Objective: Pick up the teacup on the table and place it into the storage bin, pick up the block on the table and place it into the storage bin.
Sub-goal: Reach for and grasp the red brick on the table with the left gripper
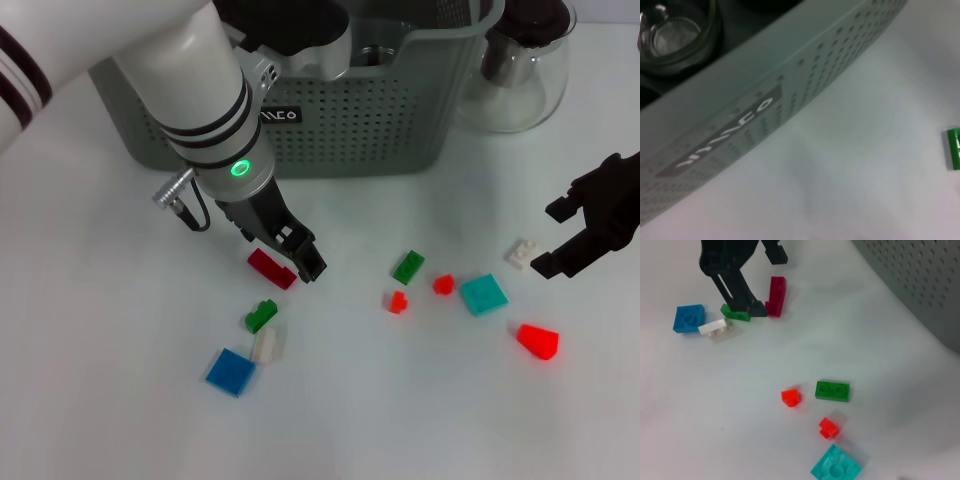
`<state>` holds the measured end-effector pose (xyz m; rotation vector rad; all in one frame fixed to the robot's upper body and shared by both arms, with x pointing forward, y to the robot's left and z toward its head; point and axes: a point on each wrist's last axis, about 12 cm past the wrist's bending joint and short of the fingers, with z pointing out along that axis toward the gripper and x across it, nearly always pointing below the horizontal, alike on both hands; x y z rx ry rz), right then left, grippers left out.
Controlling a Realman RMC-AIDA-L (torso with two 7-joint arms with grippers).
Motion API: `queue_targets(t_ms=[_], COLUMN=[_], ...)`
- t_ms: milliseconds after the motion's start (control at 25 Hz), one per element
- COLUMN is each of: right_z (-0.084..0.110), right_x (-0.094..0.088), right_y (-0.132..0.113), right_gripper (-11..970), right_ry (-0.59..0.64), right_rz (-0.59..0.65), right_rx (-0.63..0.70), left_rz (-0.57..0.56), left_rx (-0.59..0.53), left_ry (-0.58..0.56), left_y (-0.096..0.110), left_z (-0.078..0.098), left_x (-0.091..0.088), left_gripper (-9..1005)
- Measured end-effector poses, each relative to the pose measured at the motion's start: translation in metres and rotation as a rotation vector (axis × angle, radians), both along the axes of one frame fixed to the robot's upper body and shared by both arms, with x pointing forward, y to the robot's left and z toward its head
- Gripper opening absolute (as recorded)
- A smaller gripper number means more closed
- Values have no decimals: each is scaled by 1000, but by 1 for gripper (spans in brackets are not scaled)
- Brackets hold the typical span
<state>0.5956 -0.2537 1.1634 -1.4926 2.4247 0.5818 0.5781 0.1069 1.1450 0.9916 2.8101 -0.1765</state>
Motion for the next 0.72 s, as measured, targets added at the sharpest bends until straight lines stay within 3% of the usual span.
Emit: queue_targets(t_ms=[720], right_z=[-3], right_x=[1], right_y=[1], right_gripper=[911], right_ry=[-7], right_rz=[0], right_rx=[3], left_rz=[27], left_rx=[24], left_ry=[3], left_y=[6], left_z=[-16], left_x=[2], left_gripper=[883])
